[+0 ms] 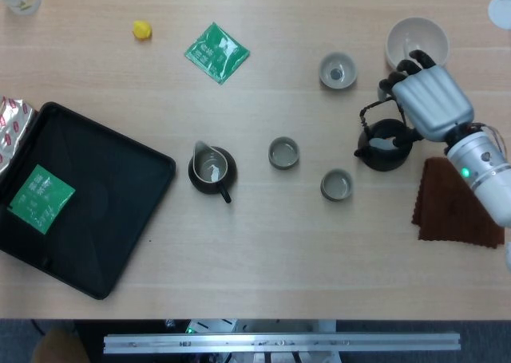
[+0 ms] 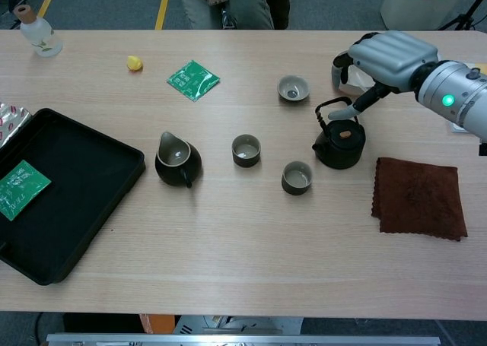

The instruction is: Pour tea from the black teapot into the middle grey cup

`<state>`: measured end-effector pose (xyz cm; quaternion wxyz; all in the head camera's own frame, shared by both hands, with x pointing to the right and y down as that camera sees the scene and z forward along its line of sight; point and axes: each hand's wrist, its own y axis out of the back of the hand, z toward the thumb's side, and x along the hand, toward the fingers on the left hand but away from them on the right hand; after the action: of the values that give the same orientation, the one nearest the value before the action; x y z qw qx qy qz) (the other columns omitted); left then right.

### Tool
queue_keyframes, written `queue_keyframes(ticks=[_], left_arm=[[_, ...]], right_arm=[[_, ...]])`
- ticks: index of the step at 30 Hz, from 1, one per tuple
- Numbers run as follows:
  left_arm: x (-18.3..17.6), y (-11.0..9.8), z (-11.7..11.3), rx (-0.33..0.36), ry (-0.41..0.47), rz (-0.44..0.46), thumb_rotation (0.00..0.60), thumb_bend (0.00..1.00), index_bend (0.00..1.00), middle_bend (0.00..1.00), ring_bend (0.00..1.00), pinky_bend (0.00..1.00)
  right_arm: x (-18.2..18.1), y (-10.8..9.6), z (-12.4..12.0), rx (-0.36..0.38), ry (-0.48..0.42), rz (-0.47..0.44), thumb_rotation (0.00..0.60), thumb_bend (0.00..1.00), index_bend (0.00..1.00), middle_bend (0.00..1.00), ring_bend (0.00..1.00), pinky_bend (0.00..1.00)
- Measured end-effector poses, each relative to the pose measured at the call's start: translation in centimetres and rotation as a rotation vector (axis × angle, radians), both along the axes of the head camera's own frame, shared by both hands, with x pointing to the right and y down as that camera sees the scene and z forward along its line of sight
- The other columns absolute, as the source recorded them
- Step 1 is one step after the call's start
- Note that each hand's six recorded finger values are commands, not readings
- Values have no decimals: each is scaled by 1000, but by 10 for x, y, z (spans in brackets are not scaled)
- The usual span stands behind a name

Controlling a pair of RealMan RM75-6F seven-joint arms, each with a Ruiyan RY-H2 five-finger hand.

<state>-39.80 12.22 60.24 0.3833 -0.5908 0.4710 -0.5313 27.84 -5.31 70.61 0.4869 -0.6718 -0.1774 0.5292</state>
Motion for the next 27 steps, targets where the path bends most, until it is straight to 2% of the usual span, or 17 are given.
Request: queue_keyframes(ticks=[12,20,27], left_arm=[[-4,-1,4,-9,8,-14,600,267,93,164,70,72],[-10,2,5,-13,4,-30,600,267,93,164,70,72],[-10,2,4,-6,7,-26,600,266,93,164,70,72]], right_arm=[[-29,-10,31,5,54,-19,300,0,393,402,210,133],[-26,-9,55,-32,109,-11,299,0,393,402,210,132],[-23,-6,64,-57,129,-12,303,0,392,421,235,132]])
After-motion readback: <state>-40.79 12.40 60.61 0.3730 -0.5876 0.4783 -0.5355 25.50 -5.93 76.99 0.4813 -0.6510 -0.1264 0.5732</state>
